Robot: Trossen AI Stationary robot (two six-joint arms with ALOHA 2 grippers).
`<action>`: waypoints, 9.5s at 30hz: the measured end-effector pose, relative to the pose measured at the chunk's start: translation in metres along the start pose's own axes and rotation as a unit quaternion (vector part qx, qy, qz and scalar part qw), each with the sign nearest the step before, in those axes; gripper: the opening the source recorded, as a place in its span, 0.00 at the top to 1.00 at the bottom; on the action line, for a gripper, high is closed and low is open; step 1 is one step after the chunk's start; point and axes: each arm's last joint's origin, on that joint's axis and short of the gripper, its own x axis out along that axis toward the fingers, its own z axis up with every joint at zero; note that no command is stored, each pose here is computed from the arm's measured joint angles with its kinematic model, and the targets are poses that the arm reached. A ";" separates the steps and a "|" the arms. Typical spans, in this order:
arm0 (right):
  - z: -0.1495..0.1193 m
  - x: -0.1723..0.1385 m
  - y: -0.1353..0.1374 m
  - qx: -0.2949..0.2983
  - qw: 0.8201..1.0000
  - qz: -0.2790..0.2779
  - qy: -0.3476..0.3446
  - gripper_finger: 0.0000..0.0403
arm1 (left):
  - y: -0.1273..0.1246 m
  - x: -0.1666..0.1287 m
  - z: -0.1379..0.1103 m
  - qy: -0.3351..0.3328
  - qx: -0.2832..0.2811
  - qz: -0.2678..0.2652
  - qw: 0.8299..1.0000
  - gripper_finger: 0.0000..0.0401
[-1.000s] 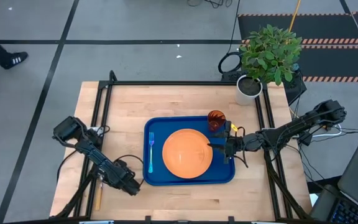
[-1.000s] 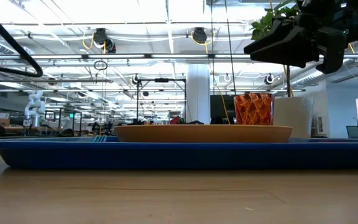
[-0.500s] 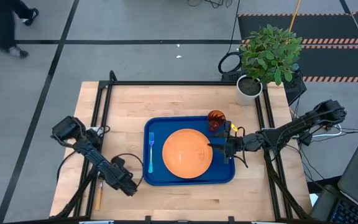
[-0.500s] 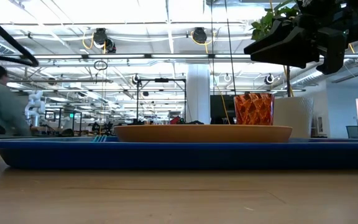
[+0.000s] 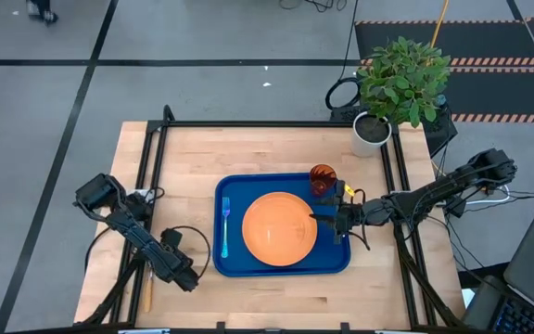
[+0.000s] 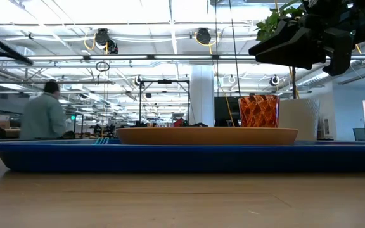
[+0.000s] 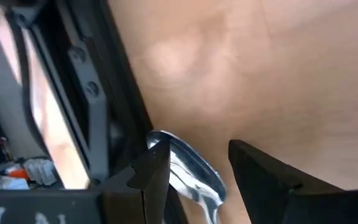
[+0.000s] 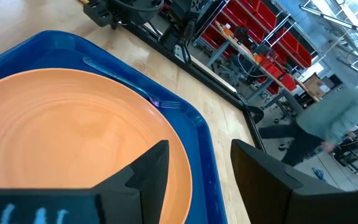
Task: Pick and place plate/cup/fork/spoon on tray
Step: Put the orange fork to the right of the blue fork on the blue tray
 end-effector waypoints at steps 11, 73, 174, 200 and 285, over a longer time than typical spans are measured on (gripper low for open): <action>0.000 0.000 0.000 -0.001 1.000 0.001 0.002 0.58 | 0.008 0.013 -0.007 -0.015 -0.023 0.012 1.000 0.60; -0.009 -0.001 -0.002 0.013 1.000 -0.006 -0.011 0.58 | -0.054 -0.055 0.109 -0.147 -0.059 -0.204 0.966 0.62; -0.010 -0.001 -0.001 0.010 1.000 -0.002 -0.004 0.58 | -0.060 -0.049 0.058 -0.071 -0.077 -0.228 0.968 0.92; -0.009 -0.001 -0.001 0.012 1.000 -0.005 -0.009 0.58 | -0.021 -0.098 0.092 -0.159 -0.084 -0.355 0.917 0.92; -0.023 0.005 -0.007 -0.005 0.997 0.072 0.005 0.58 | -0.088 -0.077 0.154 -0.144 -0.172 -0.408 0.885 0.67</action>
